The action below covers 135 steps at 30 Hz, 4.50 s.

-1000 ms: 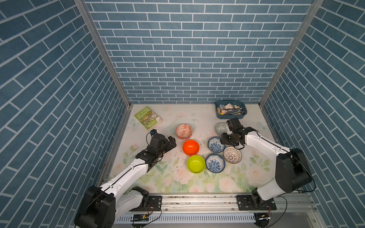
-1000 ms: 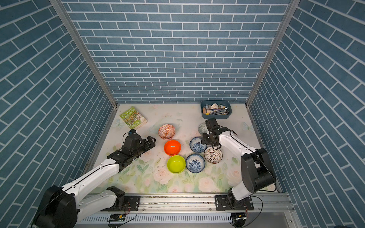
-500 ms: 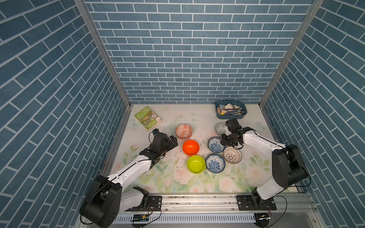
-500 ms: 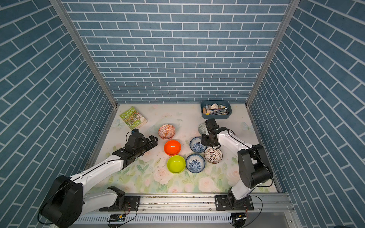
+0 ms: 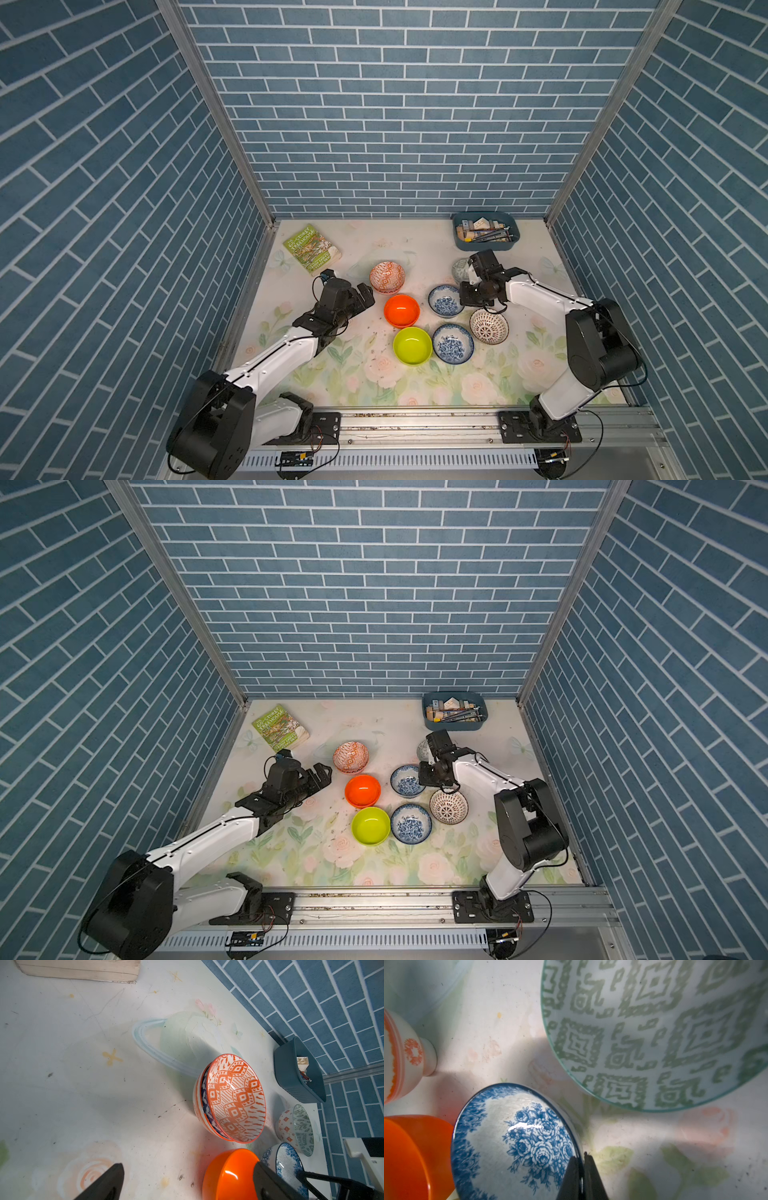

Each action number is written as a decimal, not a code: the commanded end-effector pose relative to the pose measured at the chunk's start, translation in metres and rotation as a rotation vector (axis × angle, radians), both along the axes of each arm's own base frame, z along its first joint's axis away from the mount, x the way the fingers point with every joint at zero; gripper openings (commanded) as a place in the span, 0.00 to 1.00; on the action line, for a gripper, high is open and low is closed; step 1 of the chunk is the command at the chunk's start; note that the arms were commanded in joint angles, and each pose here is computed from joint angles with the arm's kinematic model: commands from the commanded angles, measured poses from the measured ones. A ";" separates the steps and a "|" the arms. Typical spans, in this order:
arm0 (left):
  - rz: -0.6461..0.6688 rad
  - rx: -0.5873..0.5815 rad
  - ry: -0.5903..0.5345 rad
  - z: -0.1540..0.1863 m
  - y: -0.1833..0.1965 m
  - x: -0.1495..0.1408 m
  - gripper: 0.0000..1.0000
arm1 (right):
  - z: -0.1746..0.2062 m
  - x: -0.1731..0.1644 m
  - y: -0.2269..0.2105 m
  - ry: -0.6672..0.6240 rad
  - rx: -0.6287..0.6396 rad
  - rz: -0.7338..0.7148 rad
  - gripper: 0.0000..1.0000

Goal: Stack the bowls
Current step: Move the bowl to the center of the board, then pick up the bowl from the center of the board.

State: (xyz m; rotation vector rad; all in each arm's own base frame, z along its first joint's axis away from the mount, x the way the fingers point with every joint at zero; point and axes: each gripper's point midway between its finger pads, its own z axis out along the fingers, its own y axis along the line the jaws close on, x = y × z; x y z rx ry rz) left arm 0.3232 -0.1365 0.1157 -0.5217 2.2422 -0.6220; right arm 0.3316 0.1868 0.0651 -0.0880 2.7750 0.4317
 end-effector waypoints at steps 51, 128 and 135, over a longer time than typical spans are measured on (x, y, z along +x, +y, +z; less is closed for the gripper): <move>0.020 -0.020 -0.122 0.018 0.008 -0.004 1.00 | 0.006 0.077 0.082 -0.137 0.110 -0.119 0.00; -0.011 -0.093 -0.113 0.006 0.011 -0.037 1.00 | -0.010 -0.156 -0.009 0.052 0.043 -0.117 0.23; -0.011 -0.091 -0.109 0.005 0.011 -0.037 1.00 | -0.011 -0.154 -0.009 0.052 0.026 -0.112 0.06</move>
